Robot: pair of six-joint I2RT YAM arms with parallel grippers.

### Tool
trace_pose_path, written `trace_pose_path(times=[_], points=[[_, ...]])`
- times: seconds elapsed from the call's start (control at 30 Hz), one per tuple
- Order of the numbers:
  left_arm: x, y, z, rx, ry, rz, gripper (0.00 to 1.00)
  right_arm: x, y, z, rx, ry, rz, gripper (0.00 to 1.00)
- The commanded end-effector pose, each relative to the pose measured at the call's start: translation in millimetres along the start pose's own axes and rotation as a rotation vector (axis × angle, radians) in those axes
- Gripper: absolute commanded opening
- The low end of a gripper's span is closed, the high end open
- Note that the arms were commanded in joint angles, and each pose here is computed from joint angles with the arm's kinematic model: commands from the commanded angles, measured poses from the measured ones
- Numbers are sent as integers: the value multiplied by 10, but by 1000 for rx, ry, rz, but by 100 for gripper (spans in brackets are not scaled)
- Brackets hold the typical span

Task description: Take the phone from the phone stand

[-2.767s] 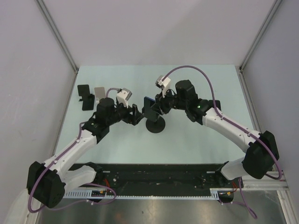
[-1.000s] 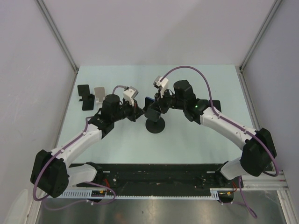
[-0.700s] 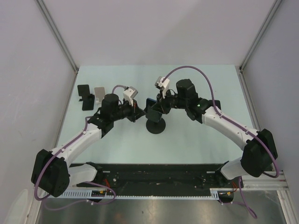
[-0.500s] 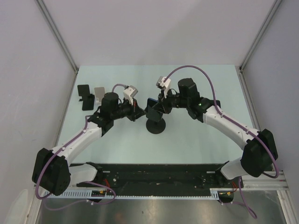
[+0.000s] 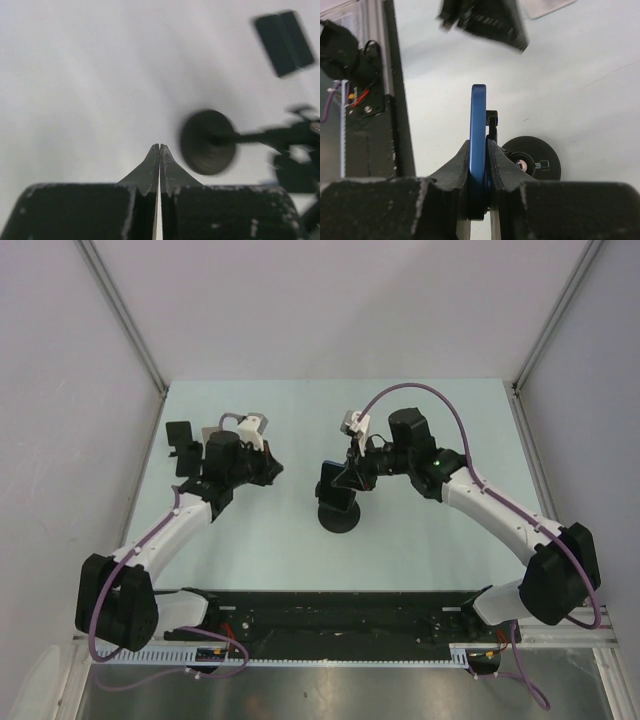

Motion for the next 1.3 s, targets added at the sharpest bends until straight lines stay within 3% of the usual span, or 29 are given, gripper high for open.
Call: trace_pose_path(times=[0.0,0.13,0.37,0.47,0.73,1.1,1.27], points=[[227,-7,-152,-72,-23,-200,2,284,-132,30,31,90,-167,0],[181,-10,-163,-61,-18,-150,9,276,-102,-7,15,86,-153,0],[-31,-219,-213,-81,84,30,56,236,-6,-96,-16,68,-64,0],[-144,-356,-159,-82,158,142,62,197,-13,-120,-19,60,-9,0],[-316,-469,169,-44,345,302,66,196,-8,-113,-8,57,13,0],[-562,-281,168,13,373,349,54,236,32,-99,25,37,60,0],[-577,-269,176,-2,349,280,48,253,49,-87,51,17,101,0]])
Point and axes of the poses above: each gripper's point midway between its finger pads, its own y axis out along the fingers, its own x axis along the line the jaws close on, z = x × y, the point moved 10 cm from there along -y, back along the fingers, and after that the axes turned 9 degrees about -y, right-handed, at the moved point
